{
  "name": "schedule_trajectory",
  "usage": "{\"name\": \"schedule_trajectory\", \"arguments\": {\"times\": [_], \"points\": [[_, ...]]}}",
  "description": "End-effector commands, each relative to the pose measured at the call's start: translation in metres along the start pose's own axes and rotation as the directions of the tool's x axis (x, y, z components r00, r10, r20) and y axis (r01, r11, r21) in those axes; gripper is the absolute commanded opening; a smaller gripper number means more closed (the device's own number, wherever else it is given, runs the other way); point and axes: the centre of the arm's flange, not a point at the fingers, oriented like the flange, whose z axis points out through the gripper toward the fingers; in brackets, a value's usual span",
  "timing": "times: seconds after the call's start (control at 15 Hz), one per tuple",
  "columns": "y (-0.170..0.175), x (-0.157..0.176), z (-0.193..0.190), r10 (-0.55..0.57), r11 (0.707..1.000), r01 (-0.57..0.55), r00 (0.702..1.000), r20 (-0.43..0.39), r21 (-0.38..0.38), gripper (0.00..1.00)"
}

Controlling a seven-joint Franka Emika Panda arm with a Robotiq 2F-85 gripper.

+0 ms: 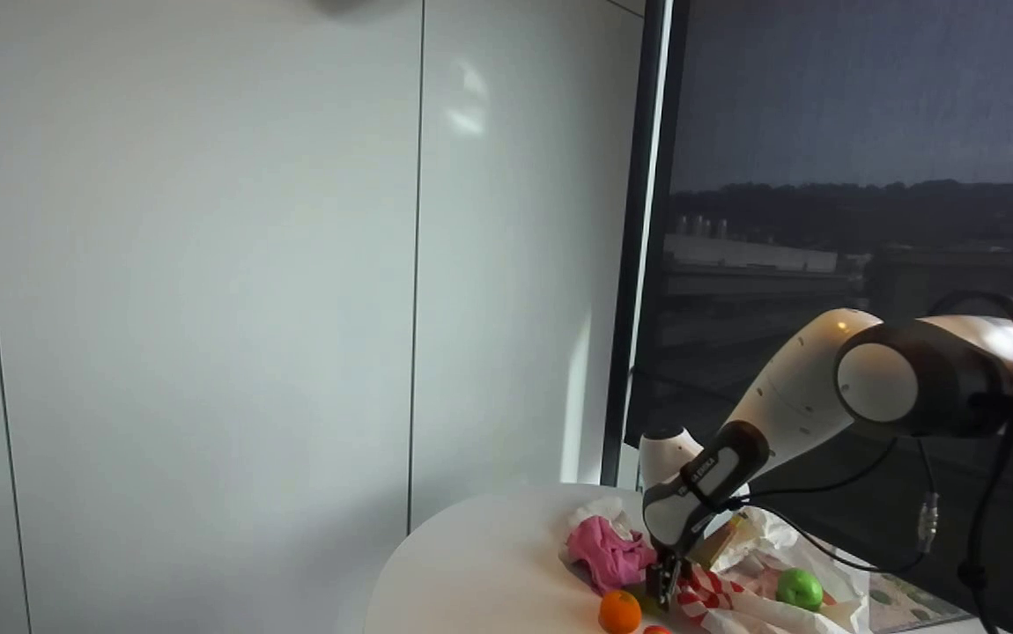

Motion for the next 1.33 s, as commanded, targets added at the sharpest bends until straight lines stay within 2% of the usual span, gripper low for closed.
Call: {"name": "schedule_trajectory", "arguments": {"times": [0.0,0.33,0.73,0.93,1.0,1.07,1.27], "points": [[0.004,0.016,0.005,-0.082,0.997,0.082,0.996,-0.016,-0.011,1.0],[0.006,0.029,0.028,-0.121,0.993,0.121,0.992,-0.032,0.007,1.0],[0.028,0.049,0.043,-0.128,0.992,0.127,0.988,-0.086,-0.013,1.0],[0.037,0.054,0.052,-0.114,0.993,0.115,0.989,-0.091,0.008,1.0],[0.037,0.054,0.054,-0.113,0.993,0.114,0.989,-0.092,0.011,0.75],[0.037,0.055,0.055,-0.116,0.993,0.118,0.989,-0.094,0.017,0.73],[0.034,0.056,0.053,-0.111,0.993,0.114,0.988,-0.104,0.024,0.49]]}}
